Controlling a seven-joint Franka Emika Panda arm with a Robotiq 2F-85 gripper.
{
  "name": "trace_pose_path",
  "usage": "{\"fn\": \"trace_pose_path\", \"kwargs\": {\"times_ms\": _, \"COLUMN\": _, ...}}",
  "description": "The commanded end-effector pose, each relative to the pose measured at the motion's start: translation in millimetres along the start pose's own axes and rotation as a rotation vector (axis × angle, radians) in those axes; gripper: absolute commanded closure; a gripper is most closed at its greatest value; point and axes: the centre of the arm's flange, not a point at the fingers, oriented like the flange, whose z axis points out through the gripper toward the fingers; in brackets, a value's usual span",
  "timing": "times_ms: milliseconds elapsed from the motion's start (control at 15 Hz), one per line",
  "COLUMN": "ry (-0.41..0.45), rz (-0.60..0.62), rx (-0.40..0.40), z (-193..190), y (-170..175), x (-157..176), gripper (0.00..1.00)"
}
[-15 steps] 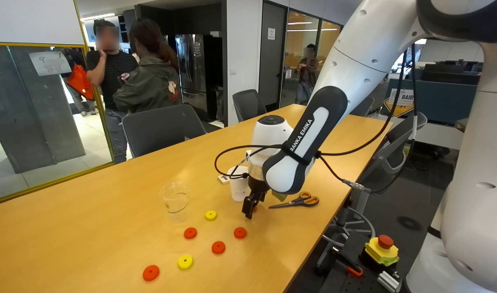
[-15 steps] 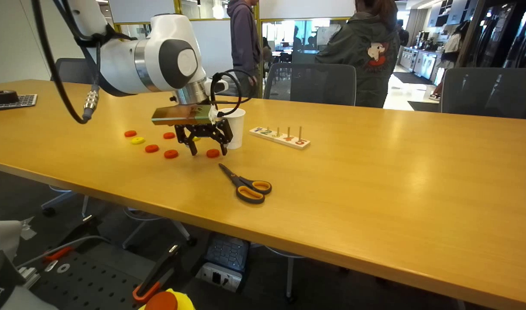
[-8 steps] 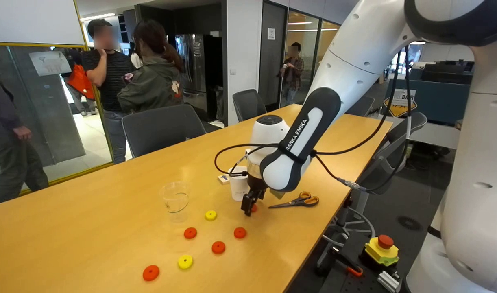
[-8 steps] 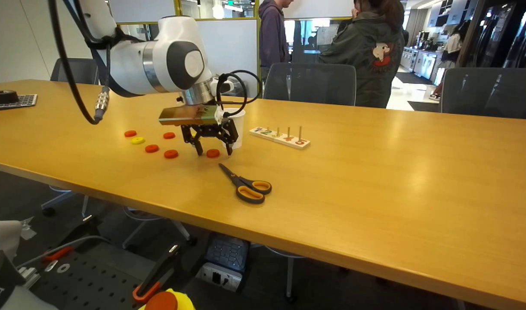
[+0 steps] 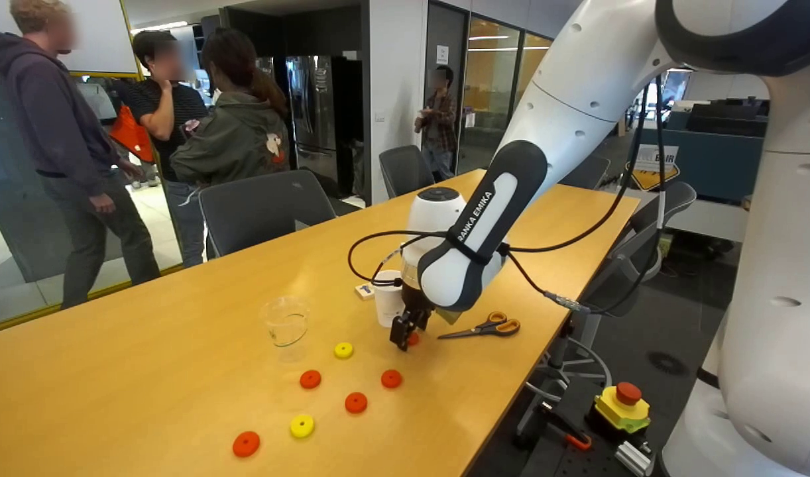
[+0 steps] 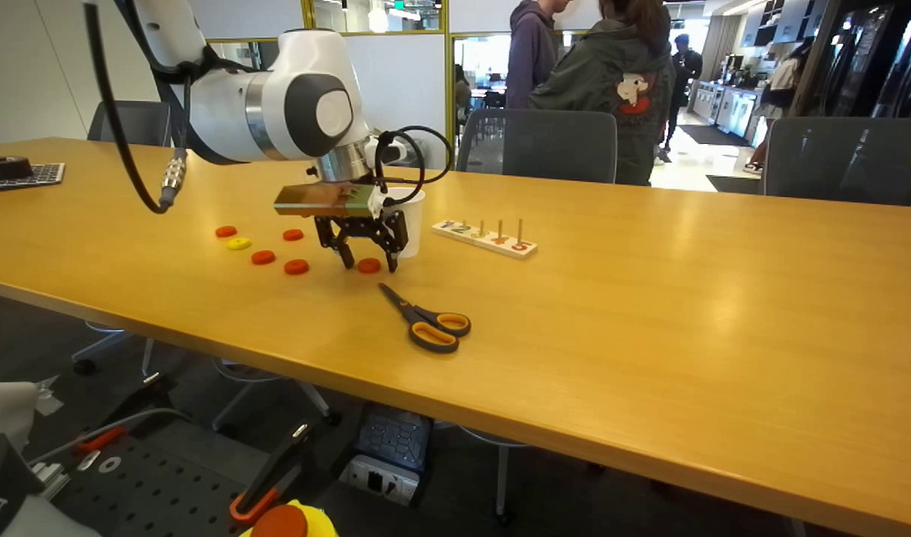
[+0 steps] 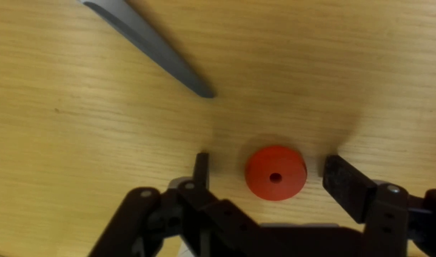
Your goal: Put the orange rings inside the white cup, place the yellow rings inside the clear cup
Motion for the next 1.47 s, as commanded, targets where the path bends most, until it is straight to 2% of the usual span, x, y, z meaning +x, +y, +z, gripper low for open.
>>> {"fn": "trace_pose_path", "kwargs": {"times_ms": 0, "ry": -0.001, "rz": 0.01, "rx": 0.02, "z": 3, "y": 2, "x": 10, "gripper": 0.48}}
{"fn": "trace_pose_path", "kwargs": {"times_ms": 267, "ry": -0.017, "rz": 0.033, "rx": -0.001, "z": -1, "y": 6, "x": 10, "gripper": 0.79}}
{"fn": "trace_pose_path", "kwargs": {"times_ms": 667, "ry": -0.117, "rz": 0.084, "rx": -0.103, "z": -31, "y": 28, "x": -11, "gripper": 0.83}}
{"fn": "trace_pose_path", "kwargs": {"times_ms": 933, "ry": -0.109, "rz": 0.114, "rx": -0.114, "z": -71, "y": 45, "x": -18, "gripper": 0.83}}
{"fn": "trace_pose_path", "kwargs": {"times_ms": 1400, "ry": 0.096, "rz": 0.175, "rx": -0.049, "z": -133, "y": 41, "x": -4, "gripper": 0.83}}
